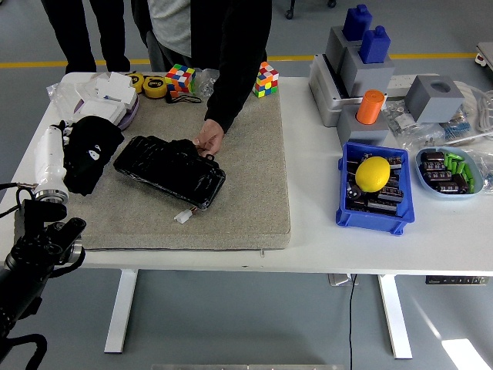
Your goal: Pick the rag up,wipe the panel,place it on the desk
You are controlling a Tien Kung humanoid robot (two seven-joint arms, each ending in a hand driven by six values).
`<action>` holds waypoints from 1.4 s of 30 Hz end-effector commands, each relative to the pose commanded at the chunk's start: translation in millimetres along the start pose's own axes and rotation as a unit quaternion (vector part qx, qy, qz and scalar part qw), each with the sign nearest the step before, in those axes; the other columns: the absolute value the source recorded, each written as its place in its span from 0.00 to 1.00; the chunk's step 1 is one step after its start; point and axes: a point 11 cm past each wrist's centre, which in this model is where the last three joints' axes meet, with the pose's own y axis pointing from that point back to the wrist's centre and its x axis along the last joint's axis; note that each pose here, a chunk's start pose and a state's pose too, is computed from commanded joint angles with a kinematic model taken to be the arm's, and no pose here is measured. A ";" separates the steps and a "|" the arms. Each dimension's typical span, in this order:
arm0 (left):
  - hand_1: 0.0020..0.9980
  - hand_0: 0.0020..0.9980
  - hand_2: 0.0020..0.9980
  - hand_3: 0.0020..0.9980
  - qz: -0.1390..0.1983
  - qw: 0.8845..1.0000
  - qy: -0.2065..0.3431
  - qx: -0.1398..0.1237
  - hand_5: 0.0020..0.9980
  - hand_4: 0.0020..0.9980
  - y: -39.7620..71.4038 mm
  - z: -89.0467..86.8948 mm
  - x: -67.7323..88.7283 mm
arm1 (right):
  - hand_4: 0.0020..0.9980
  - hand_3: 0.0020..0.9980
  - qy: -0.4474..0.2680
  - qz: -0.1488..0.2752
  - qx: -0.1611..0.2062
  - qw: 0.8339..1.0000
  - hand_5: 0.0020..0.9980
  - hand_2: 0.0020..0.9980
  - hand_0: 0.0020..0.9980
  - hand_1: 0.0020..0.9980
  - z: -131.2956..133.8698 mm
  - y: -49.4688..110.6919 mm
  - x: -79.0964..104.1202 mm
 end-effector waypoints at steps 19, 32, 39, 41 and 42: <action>0.89 0.83 0.93 0.93 -0.018 0.998 -0.042 0.042 0.39 1.00 10.6 -27.3 -0.2 | 0.90 0.52 0.000 -0.003 0.002 1.000 0.36 0.49 0.53 0.56 -1.1 -0.1 -1.3; 0.99 0.90 1.00 1.00 -0.026 0.998 0.063 0.010 0.62 1.00 18.2 -9.2 -0.5 | 0.90 0.52 -0.001 -0.004 0.003 1.000 0.36 0.49 0.54 0.56 -2.0 -0.3 -2.5; 0.79 0.66 0.83 0.81 0.035 0.973 0.225 -0.043 0.57 1.00 28.9 17.6 16.5 | 0.90 0.52 0.001 -0.003 0.002 1.000 0.36 0.49 0.54 0.56 -1.2 -0.2 -1.3; 0.79 0.66 0.83 0.81 0.038 0.963 0.262 -0.053 0.57 1.00 32.9 19.0 19.6 | 0.90 0.52 0.001 -0.003 0.001 1.000 0.36 0.49 0.54 0.56 -0.7 -0.2 -1.8; 0.62 0.50 0.65 0.64 0.038 0.959 0.274 -0.055 0.40 0.91 34.5 18.9 20.9 | 0.90 0.52 0.002 -0.004 0.000 1.000 0.36 0.49 0.54 0.56 -0.3 -0.1 -2.1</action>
